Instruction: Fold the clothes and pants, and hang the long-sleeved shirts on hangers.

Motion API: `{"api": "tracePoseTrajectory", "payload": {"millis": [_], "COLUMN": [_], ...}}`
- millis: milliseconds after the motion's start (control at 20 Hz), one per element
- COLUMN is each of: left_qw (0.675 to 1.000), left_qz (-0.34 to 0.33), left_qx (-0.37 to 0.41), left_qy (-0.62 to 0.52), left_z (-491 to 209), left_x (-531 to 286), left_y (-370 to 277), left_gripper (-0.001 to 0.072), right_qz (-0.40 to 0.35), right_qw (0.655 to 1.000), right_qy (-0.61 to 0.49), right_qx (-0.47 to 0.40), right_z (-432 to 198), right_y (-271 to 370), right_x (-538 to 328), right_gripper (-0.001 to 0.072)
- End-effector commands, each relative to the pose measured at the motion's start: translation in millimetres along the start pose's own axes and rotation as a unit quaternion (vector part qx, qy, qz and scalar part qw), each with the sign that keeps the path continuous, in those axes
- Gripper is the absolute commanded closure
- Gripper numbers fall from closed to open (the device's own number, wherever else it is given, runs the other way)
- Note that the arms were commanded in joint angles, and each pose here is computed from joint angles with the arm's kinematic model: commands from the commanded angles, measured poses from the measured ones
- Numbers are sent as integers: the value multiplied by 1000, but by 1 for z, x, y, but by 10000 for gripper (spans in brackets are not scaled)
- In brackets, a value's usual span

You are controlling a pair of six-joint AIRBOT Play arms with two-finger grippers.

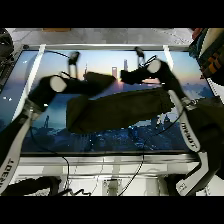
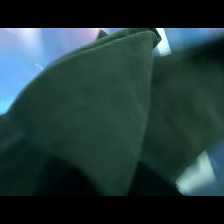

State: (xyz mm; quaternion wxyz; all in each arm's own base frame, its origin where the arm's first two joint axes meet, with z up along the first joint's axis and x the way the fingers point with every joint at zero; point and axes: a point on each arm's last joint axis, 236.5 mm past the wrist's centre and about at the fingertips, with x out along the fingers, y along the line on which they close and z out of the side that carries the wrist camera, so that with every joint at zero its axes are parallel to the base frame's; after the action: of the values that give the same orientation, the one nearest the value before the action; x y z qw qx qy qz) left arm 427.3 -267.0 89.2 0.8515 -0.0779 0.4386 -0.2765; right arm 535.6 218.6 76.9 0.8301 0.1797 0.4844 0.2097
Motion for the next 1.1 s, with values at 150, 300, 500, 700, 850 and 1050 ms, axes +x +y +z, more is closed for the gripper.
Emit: {"api": "tracePoseTrajectory", "payload": {"millis": [150,300,500,700,850,1050], "left_qw": [982,971,964,981,988,975], "left_qz": [-7,87,227,148,6,-11], "left_qx": [66,102,55,-43,-138,-203], "left_qy": [179,198,128,118,74,88], "left_z": [-94,-89,-45,-95,-133,-181], "left_x": [8,-23,-102,-119,-90,-51], "left_y": [-29,37,159,216,204,216], "left_gripper": [-4,20,233,538,124,13], "right_qz": [-40,-51,-78,-101,-110,-109], "right_qw": [998,998,997,995,993,994], "right_qy": [-34,-33,-24,1,12,10], "right_qx": [32,21,13,-6,-28,-28], "right_z": [28,27,23,13,9,10], "right_y": [-59,-65,-81,-96,-100,-99], "right_x": [-73,-82,-88,-92,-93,-93], "right_gripper": [678,678,678,678,678,678]}}
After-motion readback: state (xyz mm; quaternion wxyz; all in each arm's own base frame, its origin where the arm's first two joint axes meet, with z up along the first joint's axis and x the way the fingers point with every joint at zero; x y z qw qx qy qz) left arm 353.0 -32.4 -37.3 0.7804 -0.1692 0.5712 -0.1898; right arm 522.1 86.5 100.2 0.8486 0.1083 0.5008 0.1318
